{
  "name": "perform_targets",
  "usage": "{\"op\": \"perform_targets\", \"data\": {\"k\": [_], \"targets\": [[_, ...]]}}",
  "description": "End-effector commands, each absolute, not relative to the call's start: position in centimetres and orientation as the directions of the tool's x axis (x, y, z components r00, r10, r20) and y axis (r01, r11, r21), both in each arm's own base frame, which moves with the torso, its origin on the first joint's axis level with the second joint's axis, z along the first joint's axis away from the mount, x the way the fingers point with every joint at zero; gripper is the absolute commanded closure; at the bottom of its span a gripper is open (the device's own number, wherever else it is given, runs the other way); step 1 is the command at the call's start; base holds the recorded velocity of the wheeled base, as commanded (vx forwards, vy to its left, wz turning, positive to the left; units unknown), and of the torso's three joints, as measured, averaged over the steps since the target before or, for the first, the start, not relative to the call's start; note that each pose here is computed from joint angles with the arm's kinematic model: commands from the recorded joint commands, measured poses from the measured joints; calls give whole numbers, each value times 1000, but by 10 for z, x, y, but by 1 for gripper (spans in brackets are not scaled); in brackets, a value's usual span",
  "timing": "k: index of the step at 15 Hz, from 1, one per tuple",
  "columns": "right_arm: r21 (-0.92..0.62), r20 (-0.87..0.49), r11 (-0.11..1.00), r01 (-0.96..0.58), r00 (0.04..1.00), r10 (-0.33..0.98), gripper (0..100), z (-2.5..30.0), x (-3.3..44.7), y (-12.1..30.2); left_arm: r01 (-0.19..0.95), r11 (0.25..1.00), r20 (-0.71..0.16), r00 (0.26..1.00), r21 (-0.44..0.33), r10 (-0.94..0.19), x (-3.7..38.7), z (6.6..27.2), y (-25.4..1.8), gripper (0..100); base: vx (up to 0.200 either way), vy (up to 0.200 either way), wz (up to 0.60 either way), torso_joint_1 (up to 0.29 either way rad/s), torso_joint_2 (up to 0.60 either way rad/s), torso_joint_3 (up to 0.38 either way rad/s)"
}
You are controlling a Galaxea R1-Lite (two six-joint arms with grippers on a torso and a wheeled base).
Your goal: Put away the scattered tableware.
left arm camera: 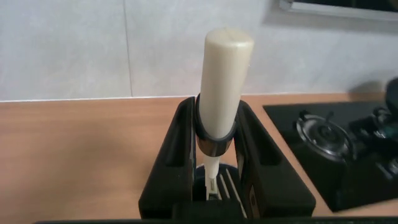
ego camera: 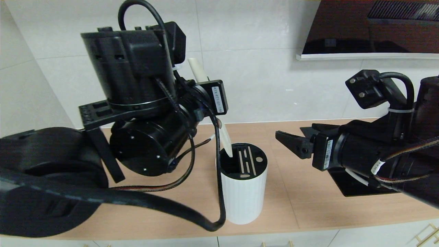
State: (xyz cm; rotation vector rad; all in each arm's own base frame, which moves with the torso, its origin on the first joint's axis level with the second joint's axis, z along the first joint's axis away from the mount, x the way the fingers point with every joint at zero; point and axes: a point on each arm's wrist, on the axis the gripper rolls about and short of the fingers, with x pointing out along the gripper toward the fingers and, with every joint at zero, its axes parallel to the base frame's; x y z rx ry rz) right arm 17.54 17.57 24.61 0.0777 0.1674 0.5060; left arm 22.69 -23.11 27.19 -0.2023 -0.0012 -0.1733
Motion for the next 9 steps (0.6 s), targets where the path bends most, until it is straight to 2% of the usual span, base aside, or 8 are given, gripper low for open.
{"op": "perform_targets", "data": {"k": [1,6,9], "targets": [[114,-145,872,-476,860,489,0,245,176,176,156,972,-13,987,-176,-160,236,256,-242,100,0,0,0,0,0,0],[110,-154,872,-477,859,489,0,242,177,177,150,976,-33,987,-160,-157,237,247,-250,100,0,0,0,0,0,0],[106,-165,872,-478,856,489,0,239,177,178,143,980,-63,986,-138,-152,243,233,-258,100,0,0,0,0,0,0]]}}
